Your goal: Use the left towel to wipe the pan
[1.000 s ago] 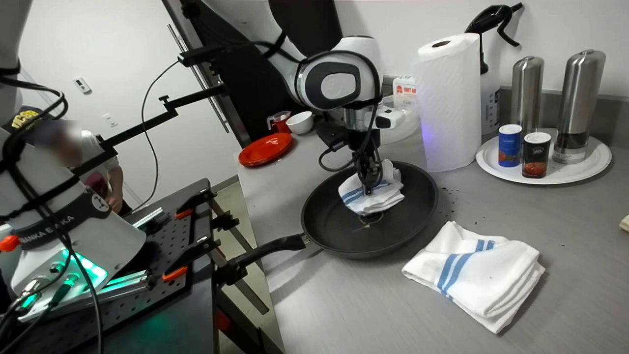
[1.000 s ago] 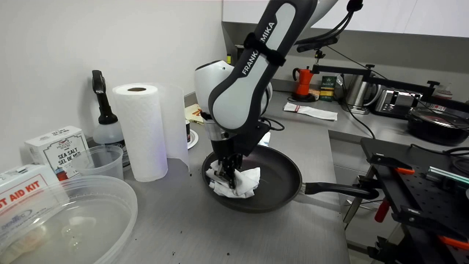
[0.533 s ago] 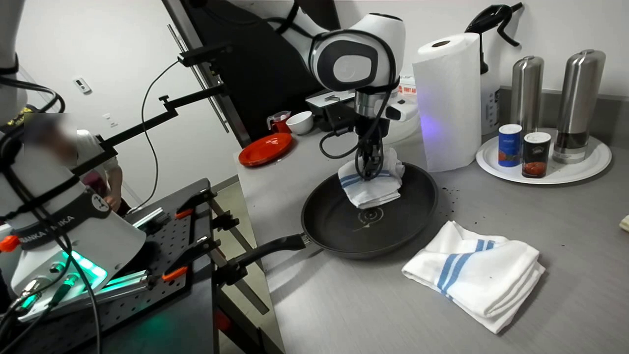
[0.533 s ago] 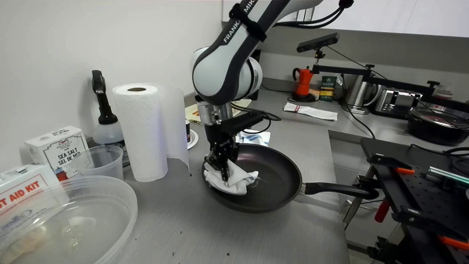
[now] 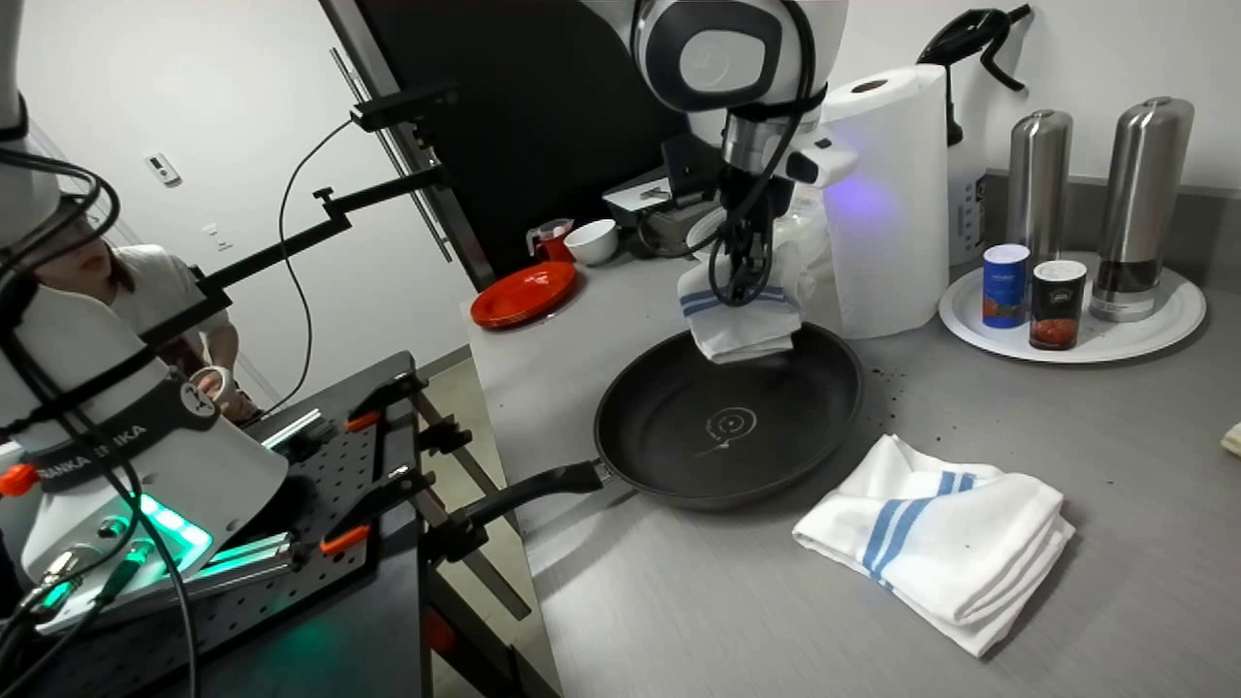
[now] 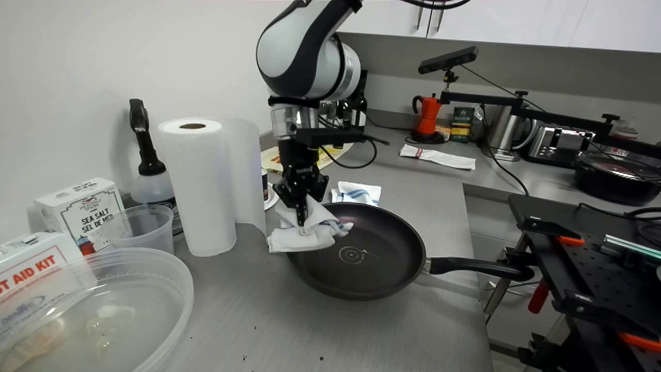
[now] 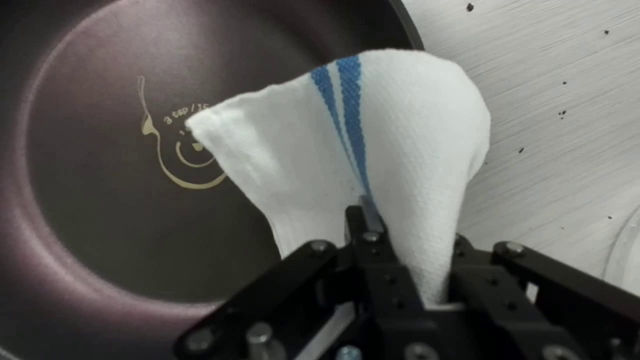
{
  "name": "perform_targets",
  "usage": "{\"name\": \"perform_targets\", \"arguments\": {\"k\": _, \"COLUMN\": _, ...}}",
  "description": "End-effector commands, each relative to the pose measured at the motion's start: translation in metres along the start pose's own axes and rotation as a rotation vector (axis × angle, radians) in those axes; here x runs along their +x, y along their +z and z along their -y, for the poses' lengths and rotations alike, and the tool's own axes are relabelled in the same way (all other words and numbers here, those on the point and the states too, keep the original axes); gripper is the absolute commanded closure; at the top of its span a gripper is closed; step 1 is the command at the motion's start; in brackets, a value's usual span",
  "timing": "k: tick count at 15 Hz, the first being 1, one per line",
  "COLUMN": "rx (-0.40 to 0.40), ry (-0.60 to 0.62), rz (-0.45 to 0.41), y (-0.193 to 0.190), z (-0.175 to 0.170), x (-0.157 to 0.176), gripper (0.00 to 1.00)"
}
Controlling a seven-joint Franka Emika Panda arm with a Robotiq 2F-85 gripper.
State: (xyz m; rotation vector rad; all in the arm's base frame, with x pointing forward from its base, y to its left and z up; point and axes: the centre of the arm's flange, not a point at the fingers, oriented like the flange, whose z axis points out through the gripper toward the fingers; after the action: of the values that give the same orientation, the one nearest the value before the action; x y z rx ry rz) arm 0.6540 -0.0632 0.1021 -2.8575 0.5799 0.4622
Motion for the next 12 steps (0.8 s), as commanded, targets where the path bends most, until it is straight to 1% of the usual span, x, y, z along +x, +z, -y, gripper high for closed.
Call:
{"name": "perform_targets", "arguments": {"k": 1, "rx": 0.017, "ry": -0.086, "rz": -0.006, "y": -0.055, "z": 0.021, "x": -0.023, "gripper": 0.96}}
{"name": "perform_targets", "arguments": {"k": 4, "rx": 0.007, "ry": -0.192, "rz": -0.020, "y": -0.091, "z": 0.044, "x": -0.050, "gripper": 0.96}}
{"name": "perform_targets", "arguments": {"k": 7, "rx": -0.001, "ry": -0.288, "rz": -0.024, "y": -0.109, "z": 0.071, "x": -0.082, "gripper": 0.96}}
{"name": "perform_targets", "arguments": {"k": 8, "rx": -0.018, "ry": -0.320, "rz": -0.034, "y": -0.106, "z": 0.079, "x": -0.094, "gripper": 0.96}}
{"name": "perform_targets", "arguments": {"k": 10, "rx": -0.025, "ry": -0.383, "rz": -0.024, "y": -0.094, "z": 0.093, "x": -0.119, "gripper": 0.96}}
{"name": "perform_targets", "arguments": {"k": 12, "rx": -0.032, "ry": -0.450, "rz": 0.006, "y": -0.077, "z": 0.104, "x": -0.142, "gripper": 0.96}}
